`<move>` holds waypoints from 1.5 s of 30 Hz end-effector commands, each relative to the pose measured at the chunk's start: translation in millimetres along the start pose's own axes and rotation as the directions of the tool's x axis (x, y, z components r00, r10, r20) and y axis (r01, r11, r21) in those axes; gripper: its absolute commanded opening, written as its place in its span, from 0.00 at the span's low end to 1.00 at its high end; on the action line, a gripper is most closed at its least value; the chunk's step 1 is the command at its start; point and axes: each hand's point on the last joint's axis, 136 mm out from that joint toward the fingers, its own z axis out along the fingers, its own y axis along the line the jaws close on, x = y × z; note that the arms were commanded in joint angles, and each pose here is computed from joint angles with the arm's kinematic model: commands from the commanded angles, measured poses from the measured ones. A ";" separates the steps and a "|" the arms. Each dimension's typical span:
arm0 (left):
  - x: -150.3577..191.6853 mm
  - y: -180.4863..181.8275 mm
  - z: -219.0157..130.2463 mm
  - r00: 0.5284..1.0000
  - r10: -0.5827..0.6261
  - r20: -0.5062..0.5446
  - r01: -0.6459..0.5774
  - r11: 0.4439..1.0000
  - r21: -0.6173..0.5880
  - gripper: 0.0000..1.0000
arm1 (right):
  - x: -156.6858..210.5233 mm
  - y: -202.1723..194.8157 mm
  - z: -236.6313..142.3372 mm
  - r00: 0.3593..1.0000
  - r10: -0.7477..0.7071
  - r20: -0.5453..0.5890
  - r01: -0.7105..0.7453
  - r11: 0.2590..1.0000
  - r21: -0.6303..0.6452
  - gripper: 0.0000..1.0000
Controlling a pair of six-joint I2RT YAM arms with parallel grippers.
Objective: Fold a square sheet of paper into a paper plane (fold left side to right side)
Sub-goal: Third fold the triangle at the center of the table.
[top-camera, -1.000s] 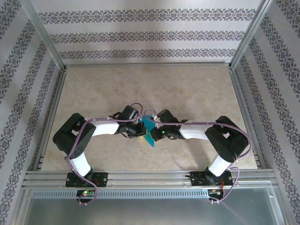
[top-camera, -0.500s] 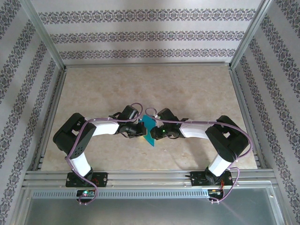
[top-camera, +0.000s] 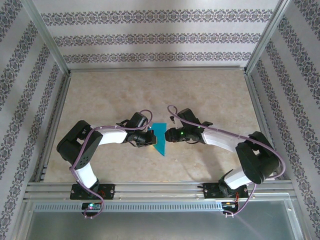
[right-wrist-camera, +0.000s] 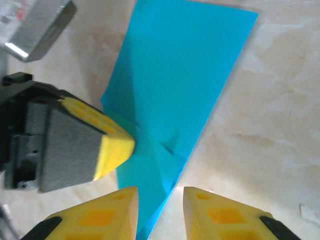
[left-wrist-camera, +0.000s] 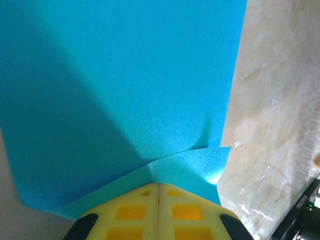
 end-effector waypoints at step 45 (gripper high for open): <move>11.3 25.6 7.6 0.999 -0.033 -0.038 0.028 0.993 -0.113 0.00 | 79.1 20.1 49.6 0.905 0.251 -0.344 -0.290 0.955 -0.065 0.00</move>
